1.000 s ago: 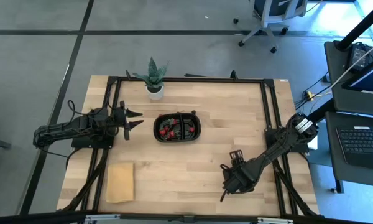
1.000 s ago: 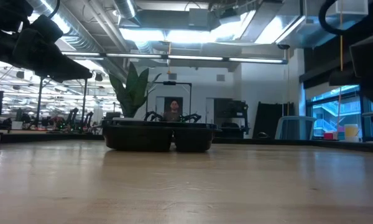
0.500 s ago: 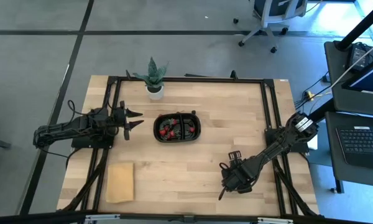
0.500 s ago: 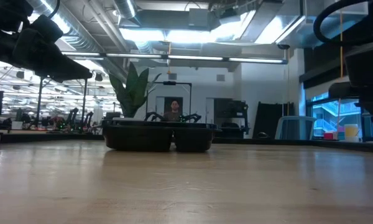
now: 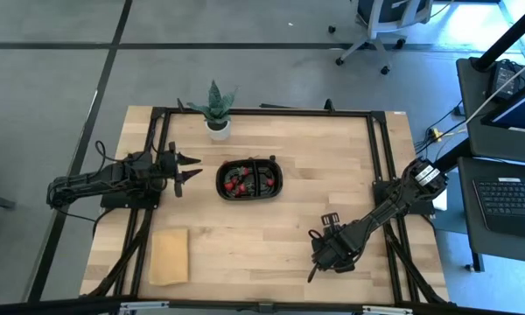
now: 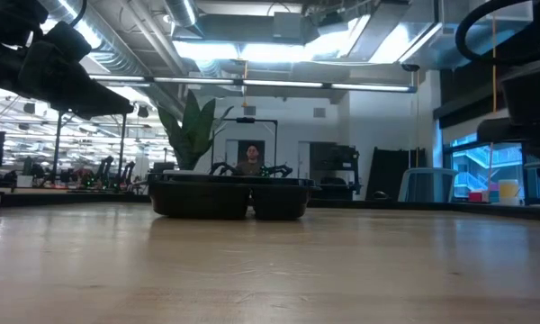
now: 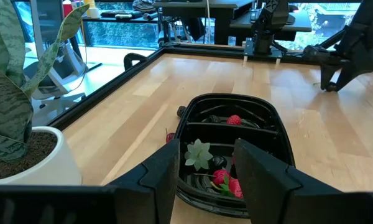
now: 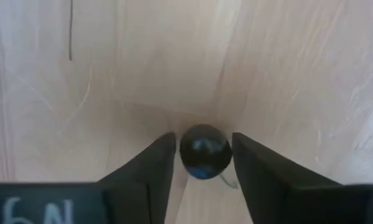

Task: Pick and placing Produce into tupperware
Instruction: Put the black cherry into the black bin

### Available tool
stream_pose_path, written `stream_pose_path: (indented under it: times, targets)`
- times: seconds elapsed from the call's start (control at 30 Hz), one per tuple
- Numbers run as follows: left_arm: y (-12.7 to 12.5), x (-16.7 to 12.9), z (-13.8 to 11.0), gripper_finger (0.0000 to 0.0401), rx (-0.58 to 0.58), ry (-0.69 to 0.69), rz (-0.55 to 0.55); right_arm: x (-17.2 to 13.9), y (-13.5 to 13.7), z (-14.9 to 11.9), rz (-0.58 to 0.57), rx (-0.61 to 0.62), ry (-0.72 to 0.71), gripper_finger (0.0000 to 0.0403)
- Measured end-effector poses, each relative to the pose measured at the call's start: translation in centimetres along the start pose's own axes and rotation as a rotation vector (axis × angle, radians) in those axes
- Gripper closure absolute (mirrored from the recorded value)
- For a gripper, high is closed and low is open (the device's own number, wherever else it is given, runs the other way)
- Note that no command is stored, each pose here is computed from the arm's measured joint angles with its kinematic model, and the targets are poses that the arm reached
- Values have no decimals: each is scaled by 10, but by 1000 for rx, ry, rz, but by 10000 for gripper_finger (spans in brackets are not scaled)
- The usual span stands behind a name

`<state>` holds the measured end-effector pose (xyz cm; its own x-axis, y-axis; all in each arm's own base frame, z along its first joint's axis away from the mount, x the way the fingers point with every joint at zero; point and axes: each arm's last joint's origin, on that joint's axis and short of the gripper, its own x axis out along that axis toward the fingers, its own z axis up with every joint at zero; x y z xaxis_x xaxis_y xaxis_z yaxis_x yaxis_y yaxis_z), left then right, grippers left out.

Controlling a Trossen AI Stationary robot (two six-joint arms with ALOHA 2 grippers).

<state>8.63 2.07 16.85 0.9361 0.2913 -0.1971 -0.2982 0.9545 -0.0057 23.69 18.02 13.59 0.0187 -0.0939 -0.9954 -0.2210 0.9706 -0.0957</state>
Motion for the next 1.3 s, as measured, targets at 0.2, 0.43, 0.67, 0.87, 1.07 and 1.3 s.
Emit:
stream_pose_path:
  times: [0.2,0.43,0.67,0.87,1.07,1.3]
  targets:
    - [0,0,0,254,0,0,0,0,0,0,4,0,-4,280]
    - [0,0,0,254,0,0,0,0,0,1,-3,49,-12,282]
    - [0,0,0,254,0,0,0,-14,-14,20,-70,56,-73,289]
    - [0,0,0,254,0,0,0,-47,-38,54,-180,-39,-210,280]
    - [0,0,0,254,0,0,0,-80,-74,91,-254,-116,-408,286]
    - [0,0,0,254,0,0,0,-90,-129,127,-348,-130,-732,281]
